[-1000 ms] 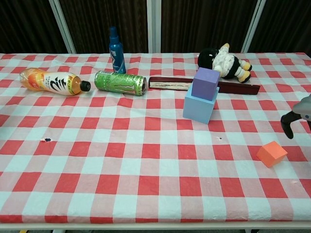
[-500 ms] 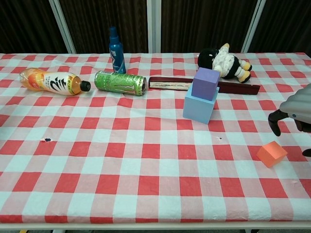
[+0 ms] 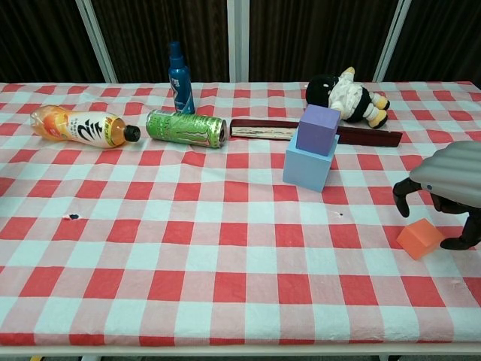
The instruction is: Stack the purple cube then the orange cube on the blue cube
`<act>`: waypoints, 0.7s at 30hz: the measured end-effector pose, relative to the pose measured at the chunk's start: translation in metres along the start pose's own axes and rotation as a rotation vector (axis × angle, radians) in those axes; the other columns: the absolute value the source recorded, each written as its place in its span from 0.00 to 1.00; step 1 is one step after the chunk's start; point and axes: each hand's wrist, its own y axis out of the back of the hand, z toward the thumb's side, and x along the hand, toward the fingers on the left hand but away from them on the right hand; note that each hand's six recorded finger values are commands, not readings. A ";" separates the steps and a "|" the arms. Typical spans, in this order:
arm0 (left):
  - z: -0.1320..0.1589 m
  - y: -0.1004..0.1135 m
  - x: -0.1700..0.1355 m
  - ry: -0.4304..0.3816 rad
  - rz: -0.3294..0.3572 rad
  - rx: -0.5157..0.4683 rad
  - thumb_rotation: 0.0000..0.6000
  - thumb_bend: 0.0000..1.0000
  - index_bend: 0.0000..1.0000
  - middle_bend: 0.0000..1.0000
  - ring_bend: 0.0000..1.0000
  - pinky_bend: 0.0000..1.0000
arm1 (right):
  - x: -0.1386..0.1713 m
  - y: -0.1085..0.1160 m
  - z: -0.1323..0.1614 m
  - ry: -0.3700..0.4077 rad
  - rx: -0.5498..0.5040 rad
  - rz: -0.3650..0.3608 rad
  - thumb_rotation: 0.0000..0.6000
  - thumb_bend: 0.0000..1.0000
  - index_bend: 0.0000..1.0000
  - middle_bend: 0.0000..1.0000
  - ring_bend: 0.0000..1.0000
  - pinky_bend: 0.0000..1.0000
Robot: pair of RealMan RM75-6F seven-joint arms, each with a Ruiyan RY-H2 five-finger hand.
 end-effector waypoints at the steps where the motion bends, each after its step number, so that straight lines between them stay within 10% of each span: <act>1: 0.000 0.000 0.000 0.000 0.000 -0.001 1.00 0.00 0.16 0.11 0.08 0.21 | 0.000 0.000 0.000 0.001 0.001 0.001 1.00 0.10 0.38 1.00 1.00 1.00; 21: -0.003 0.002 0.000 -0.001 -0.002 -0.017 1.00 0.00 0.16 0.11 0.08 0.21 | -0.008 -0.003 0.004 -0.008 -0.019 0.006 1.00 0.09 0.55 1.00 1.00 1.00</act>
